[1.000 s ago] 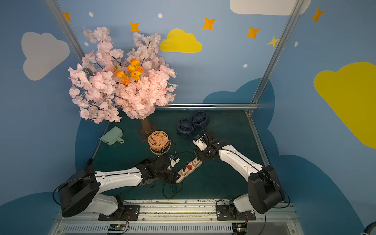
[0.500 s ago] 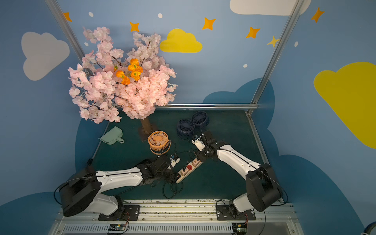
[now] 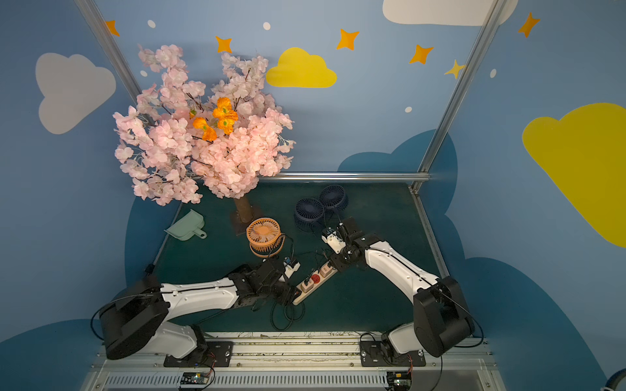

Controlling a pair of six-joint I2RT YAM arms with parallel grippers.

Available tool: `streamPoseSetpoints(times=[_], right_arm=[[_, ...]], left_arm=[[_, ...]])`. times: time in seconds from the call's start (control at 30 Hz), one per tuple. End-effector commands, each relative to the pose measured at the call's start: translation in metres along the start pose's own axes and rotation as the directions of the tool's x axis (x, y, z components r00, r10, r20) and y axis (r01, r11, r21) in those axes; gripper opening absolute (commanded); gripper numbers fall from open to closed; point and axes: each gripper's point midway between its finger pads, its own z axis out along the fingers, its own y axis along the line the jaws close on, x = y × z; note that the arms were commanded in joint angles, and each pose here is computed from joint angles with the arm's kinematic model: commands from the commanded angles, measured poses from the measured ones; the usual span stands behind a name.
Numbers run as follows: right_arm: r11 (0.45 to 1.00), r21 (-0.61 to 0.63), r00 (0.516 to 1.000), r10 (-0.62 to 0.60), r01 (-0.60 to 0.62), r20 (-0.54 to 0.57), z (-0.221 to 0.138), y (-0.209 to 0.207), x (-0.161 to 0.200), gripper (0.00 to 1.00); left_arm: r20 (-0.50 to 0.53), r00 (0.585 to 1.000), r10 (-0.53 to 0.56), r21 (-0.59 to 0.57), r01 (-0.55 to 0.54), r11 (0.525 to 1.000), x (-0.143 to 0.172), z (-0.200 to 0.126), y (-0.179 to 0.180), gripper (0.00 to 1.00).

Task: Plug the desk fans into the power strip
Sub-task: Insert the plug into the socket.

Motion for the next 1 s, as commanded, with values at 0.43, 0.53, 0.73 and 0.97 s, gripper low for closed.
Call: streamPoseSetpoints(times=[0.43,0.53,0.73,0.97], right_arm=[[1.000,0.009,0.999,0.015,-0.015,0.035,0.009,-0.006,-0.009,0.00],[1.000,0.008,1.000,0.018,-0.018,0.010,0.015,-0.007,-0.004,0.00],[1.000,0.012,0.999,0.012,-0.012,-0.049,0.020,-0.004,0.009,0.00],[1.000,-0.019,0.996,0.003,-0.004,-0.091,0.016,0.004,0.020,0.00]], left_arm=[[-0.095,0.995,-0.006,-0.078,-0.001,0.997,0.024,0.004,0.020,0.65],[-0.090,0.996,-0.006,-0.079,-0.001,0.997,0.023,0.004,0.020,0.65],[-0.083,0.997,-0.004,-0.081,-0.003,0.997,0.022,0.002,0.020,0.64],[-0.079,0.997,0.000,-0.086,-0.007,0.996,0.022,0.000,0.021,0.64]])
